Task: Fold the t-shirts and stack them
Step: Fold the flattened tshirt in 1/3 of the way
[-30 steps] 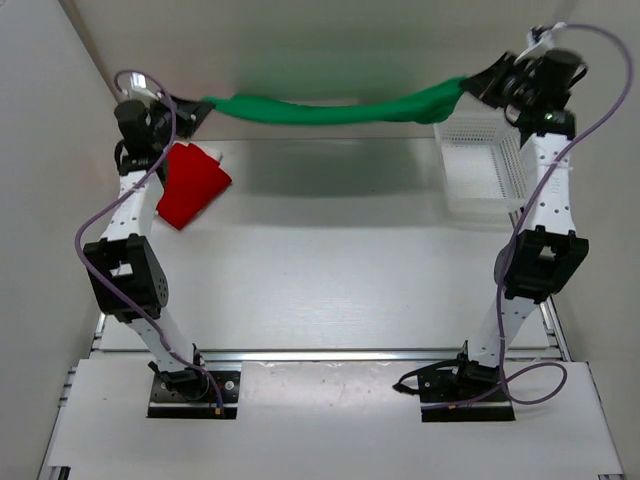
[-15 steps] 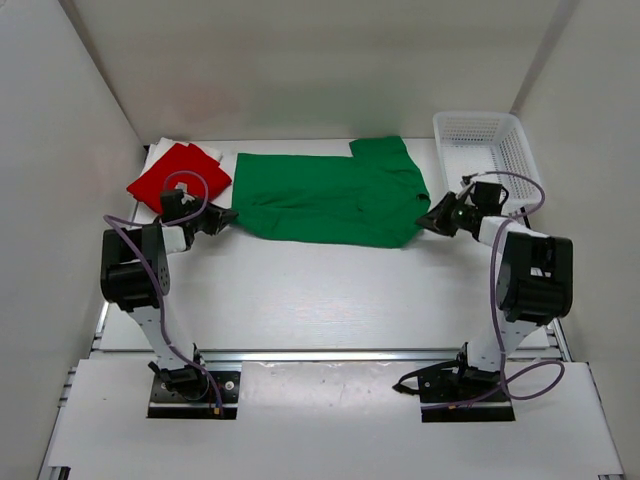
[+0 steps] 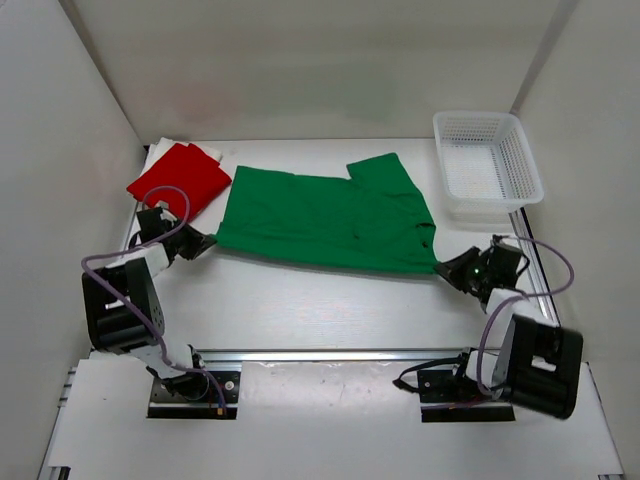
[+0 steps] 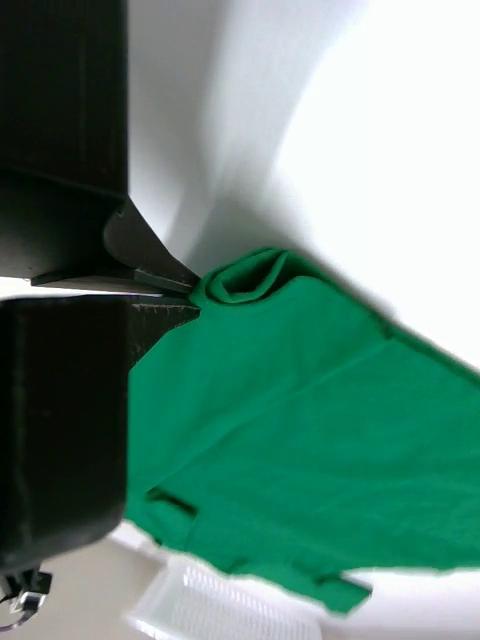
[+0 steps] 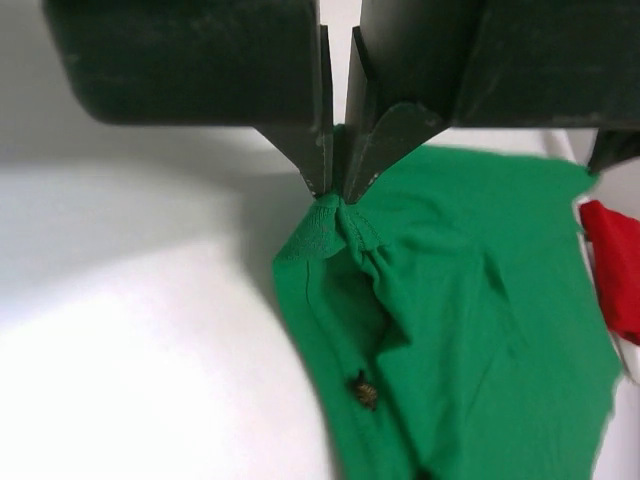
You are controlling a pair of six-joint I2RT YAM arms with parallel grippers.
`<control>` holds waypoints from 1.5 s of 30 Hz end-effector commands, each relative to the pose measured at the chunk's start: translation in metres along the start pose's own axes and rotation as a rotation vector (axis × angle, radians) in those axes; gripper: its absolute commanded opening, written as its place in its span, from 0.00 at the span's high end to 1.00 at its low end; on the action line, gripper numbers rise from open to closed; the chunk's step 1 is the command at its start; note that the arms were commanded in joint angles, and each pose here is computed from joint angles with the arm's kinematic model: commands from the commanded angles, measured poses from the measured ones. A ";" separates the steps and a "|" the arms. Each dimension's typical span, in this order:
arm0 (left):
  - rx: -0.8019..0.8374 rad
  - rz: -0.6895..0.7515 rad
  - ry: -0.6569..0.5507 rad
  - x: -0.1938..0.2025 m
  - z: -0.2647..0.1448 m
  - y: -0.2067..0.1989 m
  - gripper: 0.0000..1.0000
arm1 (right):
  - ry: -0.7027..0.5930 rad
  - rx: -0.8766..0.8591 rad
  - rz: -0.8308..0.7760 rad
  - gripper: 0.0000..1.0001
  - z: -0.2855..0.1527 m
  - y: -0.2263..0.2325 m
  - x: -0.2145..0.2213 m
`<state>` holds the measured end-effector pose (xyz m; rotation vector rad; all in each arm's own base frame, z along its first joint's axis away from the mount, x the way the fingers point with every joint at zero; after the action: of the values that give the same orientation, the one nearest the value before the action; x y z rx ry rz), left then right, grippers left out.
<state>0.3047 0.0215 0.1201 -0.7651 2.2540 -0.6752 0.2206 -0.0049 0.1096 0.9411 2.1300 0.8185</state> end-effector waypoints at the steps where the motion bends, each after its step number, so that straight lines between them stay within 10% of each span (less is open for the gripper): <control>1: -0.129 0.061 0.037 0.018 -0.027 0.017 1.00 | -0.060 -0.047 0.080 1.00 -0.015 -0.013 0.009; 11: -0.328 -0.119 0.041 0.068 -0.075 0.067 0.96 | -0.152 0.061 0.078 1.00 -0.051 -0.030 0.037; 15: -0.324 -0.099 -0.016 0.066 -0.085 0.056 0.48 | -0.177 0.067 0.066 0.69 -0.053 -0.029 0.034; 18: -0.239 -0.091 -0.051 0.058 -0.090 0.042 0.38 | -0.197 0.038 0.021 0.58 -0.060 -0.012 0.019; 22: -0.158 0.008 -0.101 0.049 -0.094 0.019 0.48 | -0.211 -0.048 -0.056 0.58 -0.073 0.019 -0.002; 27: 0.114 0.284 -0.095 0.087 -0.078 -0.048 0.74 | -0.133 -0.159 -0.152 1.00 -0.049 0.050 0.018; 32: 0.168 0.424 -0.066 0.112 -0.059 -0.096 0.81 | 0.088 -0.153 -0.476 1.00 -0.004 0.107 0.074; 45: -0.143 0.358 -0.089 -0.043 0.067 -0.095 0.82 | 0.257 -0.232 -0.578 1.00 0.051 0.135 0.081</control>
<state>0.3926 -0.0519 0.1628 -0.4108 2.2424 -0.4140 0.2587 0.1411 0.1457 0.1679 2.3748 0.8557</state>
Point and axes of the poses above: each gripper's point midway between its finger pads, its own z axis out along the fingers, its own y axis along the line the jaws close on, x = y × z, the point moved 10 cm from there along -z, back along the fingers, and after that the axes turned 7 degrees about z, right-handed, at the moved point
